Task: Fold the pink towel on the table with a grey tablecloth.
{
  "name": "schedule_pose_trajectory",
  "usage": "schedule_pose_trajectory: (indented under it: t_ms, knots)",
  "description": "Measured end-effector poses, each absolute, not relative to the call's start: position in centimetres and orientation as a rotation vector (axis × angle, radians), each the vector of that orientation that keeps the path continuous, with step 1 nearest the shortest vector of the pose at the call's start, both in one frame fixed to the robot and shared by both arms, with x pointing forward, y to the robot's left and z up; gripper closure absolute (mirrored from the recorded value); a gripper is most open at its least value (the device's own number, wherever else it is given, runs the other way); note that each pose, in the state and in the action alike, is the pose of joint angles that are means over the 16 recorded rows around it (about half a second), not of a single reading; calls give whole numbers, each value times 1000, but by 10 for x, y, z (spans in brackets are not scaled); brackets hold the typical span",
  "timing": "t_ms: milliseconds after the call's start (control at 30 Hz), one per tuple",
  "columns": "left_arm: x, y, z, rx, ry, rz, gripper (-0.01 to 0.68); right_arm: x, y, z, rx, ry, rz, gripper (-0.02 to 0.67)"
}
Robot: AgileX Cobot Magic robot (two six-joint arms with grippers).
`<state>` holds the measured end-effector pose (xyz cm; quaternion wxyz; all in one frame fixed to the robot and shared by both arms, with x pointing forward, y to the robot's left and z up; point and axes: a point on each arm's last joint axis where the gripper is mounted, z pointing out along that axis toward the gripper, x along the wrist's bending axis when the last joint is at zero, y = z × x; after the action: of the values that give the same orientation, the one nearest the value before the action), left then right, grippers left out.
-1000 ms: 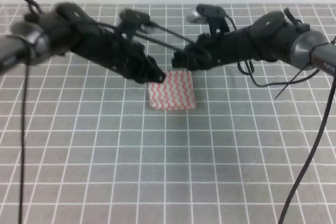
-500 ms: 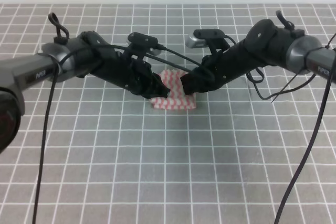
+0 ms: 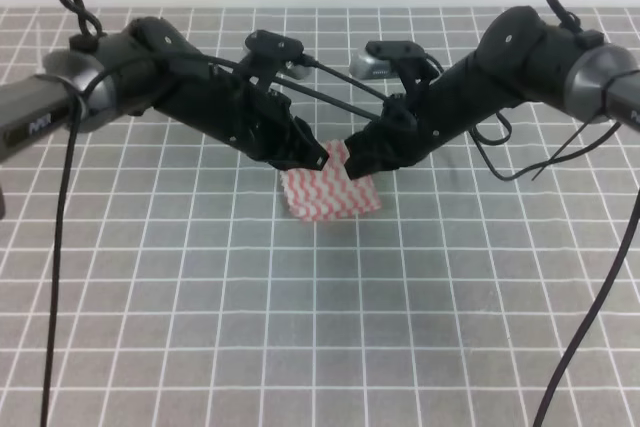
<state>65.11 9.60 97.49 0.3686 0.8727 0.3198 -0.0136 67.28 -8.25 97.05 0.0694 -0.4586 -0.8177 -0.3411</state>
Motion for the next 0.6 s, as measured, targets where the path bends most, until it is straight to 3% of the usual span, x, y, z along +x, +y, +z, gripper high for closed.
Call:
schedule_pose_trajectory:
  t_ms: [433,600]
  knots:
    - [644,96,973,2292,775,-114,672,668,-82,944,-1359,-2425,-901,665]
    - [643,97,966,2330,765,-130,672,669,-81,948,-1362,-2424,-927,665]
